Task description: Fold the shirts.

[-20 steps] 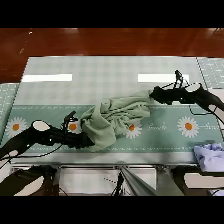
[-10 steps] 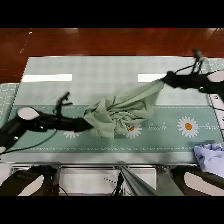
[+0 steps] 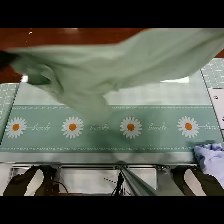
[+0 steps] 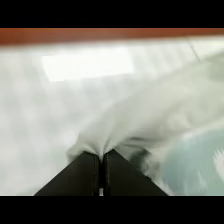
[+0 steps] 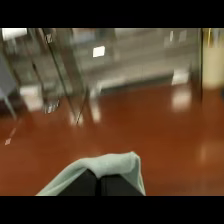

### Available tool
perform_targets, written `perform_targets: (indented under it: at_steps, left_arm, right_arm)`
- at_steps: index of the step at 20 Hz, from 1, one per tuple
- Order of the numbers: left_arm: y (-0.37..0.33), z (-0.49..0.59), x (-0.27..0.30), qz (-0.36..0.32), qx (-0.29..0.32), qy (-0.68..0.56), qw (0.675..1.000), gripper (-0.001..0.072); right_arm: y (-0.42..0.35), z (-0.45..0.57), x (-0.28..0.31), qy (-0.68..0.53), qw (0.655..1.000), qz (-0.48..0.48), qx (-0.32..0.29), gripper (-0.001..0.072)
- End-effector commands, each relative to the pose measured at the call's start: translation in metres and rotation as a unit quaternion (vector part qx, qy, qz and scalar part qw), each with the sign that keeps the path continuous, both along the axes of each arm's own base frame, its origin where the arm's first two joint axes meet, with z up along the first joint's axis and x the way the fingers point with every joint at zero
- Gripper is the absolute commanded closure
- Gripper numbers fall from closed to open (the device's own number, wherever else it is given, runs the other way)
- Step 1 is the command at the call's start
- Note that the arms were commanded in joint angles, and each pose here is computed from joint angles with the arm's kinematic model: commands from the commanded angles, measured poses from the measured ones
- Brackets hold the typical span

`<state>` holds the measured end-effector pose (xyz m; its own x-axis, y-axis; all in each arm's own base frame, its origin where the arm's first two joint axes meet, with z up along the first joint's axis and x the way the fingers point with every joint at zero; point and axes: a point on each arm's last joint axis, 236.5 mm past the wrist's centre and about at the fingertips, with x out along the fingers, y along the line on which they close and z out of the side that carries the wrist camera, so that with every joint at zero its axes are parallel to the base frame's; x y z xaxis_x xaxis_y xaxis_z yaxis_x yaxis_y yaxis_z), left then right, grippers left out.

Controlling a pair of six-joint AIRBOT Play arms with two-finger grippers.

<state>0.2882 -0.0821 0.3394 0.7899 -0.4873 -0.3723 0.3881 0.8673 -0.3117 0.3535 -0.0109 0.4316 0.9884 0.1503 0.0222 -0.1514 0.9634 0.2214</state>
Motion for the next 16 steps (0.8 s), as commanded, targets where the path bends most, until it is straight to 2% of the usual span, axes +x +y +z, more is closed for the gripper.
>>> perform_targets:
  at_steps: [1, 5, 8, 11, 13, 15, 16]
  left_arm:
    - [0.015, 0.107, -0.030, 0.069, 0.026, -0.144, 0.987, 0.0683]
    - [-0.008, 0.160, -0.080, 0.061, 0.048, -0.212, 0.974, 0.0683]
    - [-0.020, 0.159, -0.117, 0.061, 0.076, -0.202, 0.975, 0.0683]
    - [-0.011, 0.126, -0.137, 0.085, 0.115, -0.131, 0.981, 0.0683]
    - [0.011, 0.086, -0.138, 0.105, 0.145, -0.043, 0.983, 0.0683]
    - [0.030, 0.054, -0.128, 0.134, 0.131, 0.030, 0.982, 0.0683]
    - [0.032, 0.040, -0.121, 0.127, 0.123, 0.056, 0.983, 0.0683]
  right_arm:
    - [0.010, 0.081, -0.064, -0.096, 0.995, -0.027, -0.028, 0.0682]
    - [0.024, 0.111, -0.112, -0.116, 0.991, -0.042, -0.043, 0.0681]
    - [0.020, 0.102, -0.138, -0.074, 0.993, -0.078, -0.048, 0.0682]
    - [0.002, 0.072, -0.156, 0.005, 0.988, -0.129, -0.081, 0.0682]
    - [-0.024, 0.049, -0.160, 0.059, 0.977, -0.175, -0.102, 0.0682]
    - [-0.039, 0.004, -0.155, 0.159, 0.963, -0.182, -0.116, 0.0682]
    - [-0.035, -0.034, -0.154, 0.242, 0.950, -0.152, -0.126, 0.0682]
